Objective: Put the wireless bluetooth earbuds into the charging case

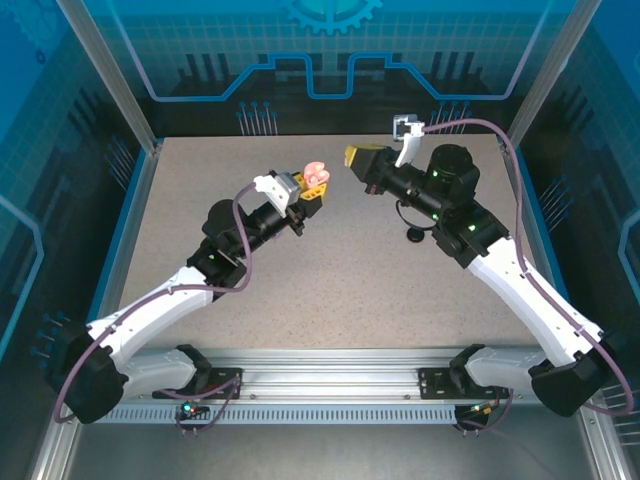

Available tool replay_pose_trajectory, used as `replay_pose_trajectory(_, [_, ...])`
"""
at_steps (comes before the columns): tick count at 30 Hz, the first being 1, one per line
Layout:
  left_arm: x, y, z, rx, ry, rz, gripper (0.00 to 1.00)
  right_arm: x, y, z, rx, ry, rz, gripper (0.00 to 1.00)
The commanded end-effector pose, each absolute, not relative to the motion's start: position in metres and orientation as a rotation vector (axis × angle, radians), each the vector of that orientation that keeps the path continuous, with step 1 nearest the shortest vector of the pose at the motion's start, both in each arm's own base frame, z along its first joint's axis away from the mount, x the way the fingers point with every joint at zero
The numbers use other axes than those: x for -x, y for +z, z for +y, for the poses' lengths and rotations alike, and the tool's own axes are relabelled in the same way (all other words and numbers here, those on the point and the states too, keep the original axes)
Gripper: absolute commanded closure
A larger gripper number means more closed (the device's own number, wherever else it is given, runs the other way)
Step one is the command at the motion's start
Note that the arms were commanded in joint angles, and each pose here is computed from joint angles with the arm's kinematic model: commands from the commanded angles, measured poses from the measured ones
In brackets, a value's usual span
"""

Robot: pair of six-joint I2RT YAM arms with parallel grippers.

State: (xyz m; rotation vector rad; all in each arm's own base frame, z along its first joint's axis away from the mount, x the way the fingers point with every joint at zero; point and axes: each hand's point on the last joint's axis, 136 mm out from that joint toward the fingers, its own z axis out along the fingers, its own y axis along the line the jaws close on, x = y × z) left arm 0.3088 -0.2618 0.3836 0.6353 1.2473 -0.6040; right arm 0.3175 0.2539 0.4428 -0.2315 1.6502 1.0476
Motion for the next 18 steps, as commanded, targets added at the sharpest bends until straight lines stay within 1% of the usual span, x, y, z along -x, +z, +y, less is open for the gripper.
replay_pose_trajectory(1, [-0.302,0.403,-0.271,-0.658,-0.645,1.195,1.00,-0.302,0.469,0.259,0.291,1.085,1.522,0.87])
replay_pose_trajectory(12, [-0.303,0.405,-0.275,-0.658,-0.644,1.189,1.00,-0.296,0.464,0.274,0.322,1.123,1.529,0.87])
replay_pose_trajectory(18, [-0.303,0.407,-0.275,-0.653,-0.641,1.188,1.00,-0.295,0.454,0.282,0.334,1.135,1.557,0.87])
